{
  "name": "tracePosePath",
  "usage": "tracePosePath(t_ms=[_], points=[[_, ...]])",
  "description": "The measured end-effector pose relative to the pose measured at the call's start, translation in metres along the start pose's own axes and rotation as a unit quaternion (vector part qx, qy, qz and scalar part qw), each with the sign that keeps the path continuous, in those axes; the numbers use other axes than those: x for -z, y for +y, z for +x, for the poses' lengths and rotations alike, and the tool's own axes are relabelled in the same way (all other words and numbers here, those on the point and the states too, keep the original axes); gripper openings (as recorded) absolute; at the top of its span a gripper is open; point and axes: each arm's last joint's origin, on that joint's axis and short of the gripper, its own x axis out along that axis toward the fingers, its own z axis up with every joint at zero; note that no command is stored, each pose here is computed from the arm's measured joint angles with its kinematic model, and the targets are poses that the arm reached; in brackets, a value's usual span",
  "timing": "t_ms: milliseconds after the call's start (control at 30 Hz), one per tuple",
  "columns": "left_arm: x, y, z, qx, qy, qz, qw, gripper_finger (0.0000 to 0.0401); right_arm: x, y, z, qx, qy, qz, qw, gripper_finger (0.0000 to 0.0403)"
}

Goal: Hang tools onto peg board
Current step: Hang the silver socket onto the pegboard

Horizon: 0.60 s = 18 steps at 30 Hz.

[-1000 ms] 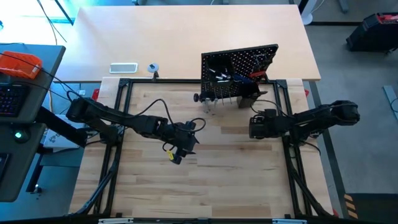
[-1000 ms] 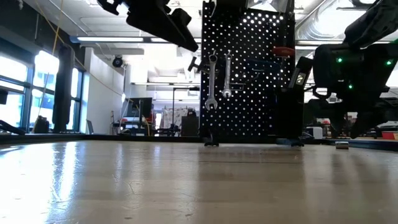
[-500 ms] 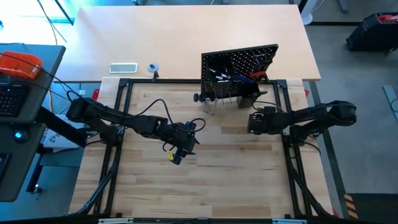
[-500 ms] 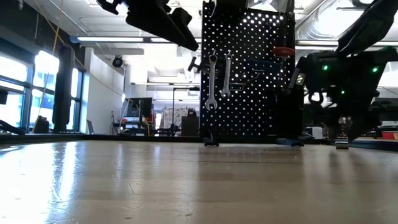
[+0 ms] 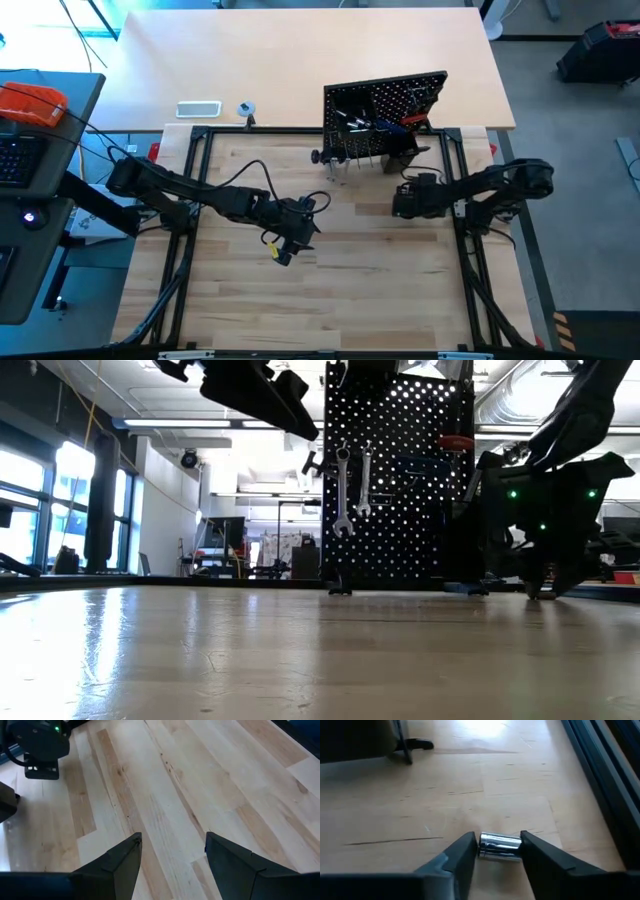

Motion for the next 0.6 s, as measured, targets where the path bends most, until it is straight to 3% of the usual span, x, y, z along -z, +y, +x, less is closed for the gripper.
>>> tracePosePath(t_ms=[167,600], points=[[0.000,0.000,0.000,0.000,0.000,0.000,1.000,0.0211,0.004,0.000,-0.003,-0.007,-0.003,-0.026,1.000,0.0100],[0.001,-0.001,0.000,0.001,0.004,-0.017,1.000,0.0211,0.019,0.010,-0.025,-0.066,0.007,-0.058,0.996,0.0099]])
